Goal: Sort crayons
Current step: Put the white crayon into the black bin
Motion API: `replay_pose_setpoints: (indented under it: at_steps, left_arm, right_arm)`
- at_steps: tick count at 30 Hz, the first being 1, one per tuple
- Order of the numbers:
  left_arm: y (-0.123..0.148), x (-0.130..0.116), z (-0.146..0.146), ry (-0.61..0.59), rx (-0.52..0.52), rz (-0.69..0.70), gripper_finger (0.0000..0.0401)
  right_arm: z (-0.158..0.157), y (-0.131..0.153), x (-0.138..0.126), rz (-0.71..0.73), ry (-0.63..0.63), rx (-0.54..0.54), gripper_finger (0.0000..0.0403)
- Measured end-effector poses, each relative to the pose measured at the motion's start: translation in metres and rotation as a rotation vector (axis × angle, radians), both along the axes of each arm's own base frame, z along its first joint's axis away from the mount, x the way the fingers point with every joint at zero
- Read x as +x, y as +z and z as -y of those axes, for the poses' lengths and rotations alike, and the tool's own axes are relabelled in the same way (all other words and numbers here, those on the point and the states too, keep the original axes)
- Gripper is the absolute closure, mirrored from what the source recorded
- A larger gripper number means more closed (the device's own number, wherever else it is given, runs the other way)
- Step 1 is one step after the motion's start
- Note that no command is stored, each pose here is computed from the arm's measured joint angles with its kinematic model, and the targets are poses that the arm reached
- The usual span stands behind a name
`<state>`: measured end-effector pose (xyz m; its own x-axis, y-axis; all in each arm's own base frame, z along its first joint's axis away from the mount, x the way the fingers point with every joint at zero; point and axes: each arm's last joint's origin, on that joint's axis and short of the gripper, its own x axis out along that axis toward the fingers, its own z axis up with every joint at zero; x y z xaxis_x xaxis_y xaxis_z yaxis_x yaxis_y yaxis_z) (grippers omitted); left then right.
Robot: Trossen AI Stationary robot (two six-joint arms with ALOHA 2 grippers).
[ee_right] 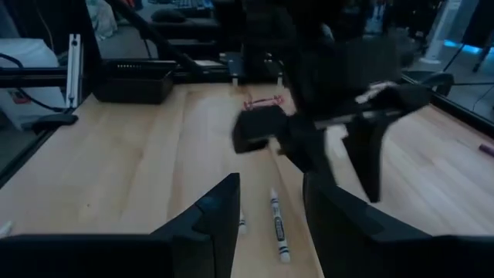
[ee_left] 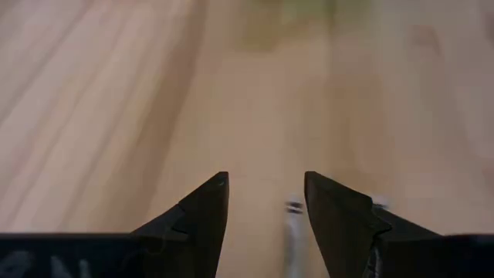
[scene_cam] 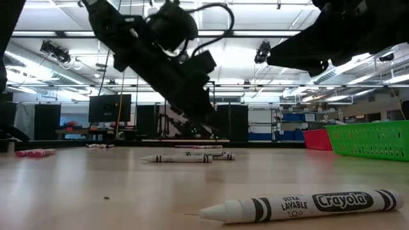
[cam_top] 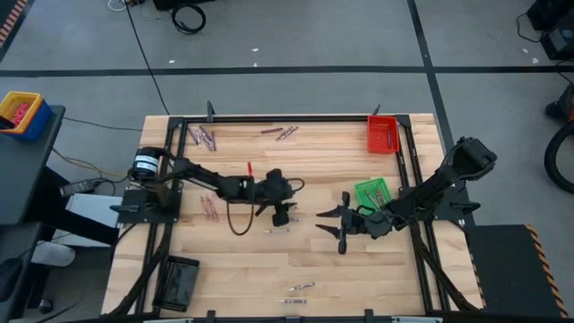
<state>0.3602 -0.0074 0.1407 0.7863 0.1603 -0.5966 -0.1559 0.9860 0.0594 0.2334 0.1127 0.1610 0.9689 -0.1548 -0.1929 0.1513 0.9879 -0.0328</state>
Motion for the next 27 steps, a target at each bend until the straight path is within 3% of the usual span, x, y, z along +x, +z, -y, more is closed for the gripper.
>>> replay_pose_setpoints:
  at_steps: [16, 27]
  left_arm:
    - [-0.048, 0.004, 0.002, -0.046, -0.010, -0.121, 0.0229]
    - [-0.050, 0.000, -0.012, -0.031, -0.123, -0.184, 0.0343]
  right_arm:
    - [-0.001, 0.000, 0.000, 0.001, 0.008, 0.019, 0.0256]
    - [-0.001, 0.000, 0.000, 0.001, 0.008, 0.019, 0.0256]
